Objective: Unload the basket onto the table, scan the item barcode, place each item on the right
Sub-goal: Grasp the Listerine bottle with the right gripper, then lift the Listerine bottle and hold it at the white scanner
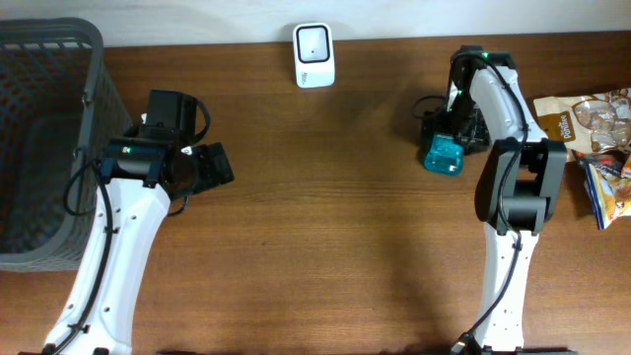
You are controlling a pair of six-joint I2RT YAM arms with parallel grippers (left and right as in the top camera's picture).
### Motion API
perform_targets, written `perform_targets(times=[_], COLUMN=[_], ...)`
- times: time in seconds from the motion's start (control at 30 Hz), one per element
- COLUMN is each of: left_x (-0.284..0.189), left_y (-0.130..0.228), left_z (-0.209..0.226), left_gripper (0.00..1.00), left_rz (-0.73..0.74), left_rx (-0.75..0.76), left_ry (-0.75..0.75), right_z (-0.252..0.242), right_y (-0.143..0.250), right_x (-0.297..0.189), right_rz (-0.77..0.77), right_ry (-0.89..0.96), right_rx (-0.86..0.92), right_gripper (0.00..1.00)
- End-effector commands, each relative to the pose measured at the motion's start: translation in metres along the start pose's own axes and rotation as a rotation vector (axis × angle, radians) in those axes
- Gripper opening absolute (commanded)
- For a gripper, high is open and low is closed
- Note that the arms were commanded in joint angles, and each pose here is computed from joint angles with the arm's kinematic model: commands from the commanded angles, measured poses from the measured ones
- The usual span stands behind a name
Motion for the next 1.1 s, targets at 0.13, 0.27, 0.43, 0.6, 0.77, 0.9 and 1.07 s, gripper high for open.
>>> perform_targets(times=[0.13, 0.27, 0.43, 0.6, 0.77, 0.9, 1.07], left_x=[-0.006, -0.006, -0.006, -0.006, -0.006, -0.006, -0.006], left_y=[-0.005, -0.004, -0.004, -0.004, -0.004, -0.004, -0.004], left_z=[0.002, 0.002, 0.002, 0.002, 0.002, 0.002, 0.002], left_gripper=[0.99, 0.99, 0.99, 0.99, 0.99, 0.99, 0.99], left_rz=[-0.024, -0.024, -0.024, -0.024, -0.024, -0.024, -0.024], left_rx=[-0.019, -0.019, -0.019, -0.019, -0.019, -0.019, -0.019], left_ry=[0.002, 0.002, 0.002, 0.002, 0.002, 0.002, 0.002], right_z=[0.016, 0.043, 0.079, 0.127, 0.192, 0.246, 0.284], right_y=[-0.006, -0.014, -0.028, -0.053, -0.086, -0.11, -0.122], right_x=[0.003, -0.003, -0.027, -0.065, -0.114, -0.152, -0.18], right_rz=[-0.028, -0.064, -0.146, -0.299, -0.518, -0.73, -0.929], right_ry=[-0.072, -0.135, -0.14, -0.236, -0.431, -0.559, -0.517], right_rx=[-0.003, -0.043, -0.099, -0.128, -0.152, -0.188, -0.205], right_gripper=[0.61, 0.59, 0.58, 0.54, 0.54, 0.54, 0.54])
Point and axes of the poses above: each gripper's point midway between its finger pads, its own x axis out along the fingers, its own z axis along the line the jaws close on, y = z × x, the point moved 2 cm from there along -x, back along the fingers, and after that the axes turned 10 degrees about -x, right-handed, at the moved point
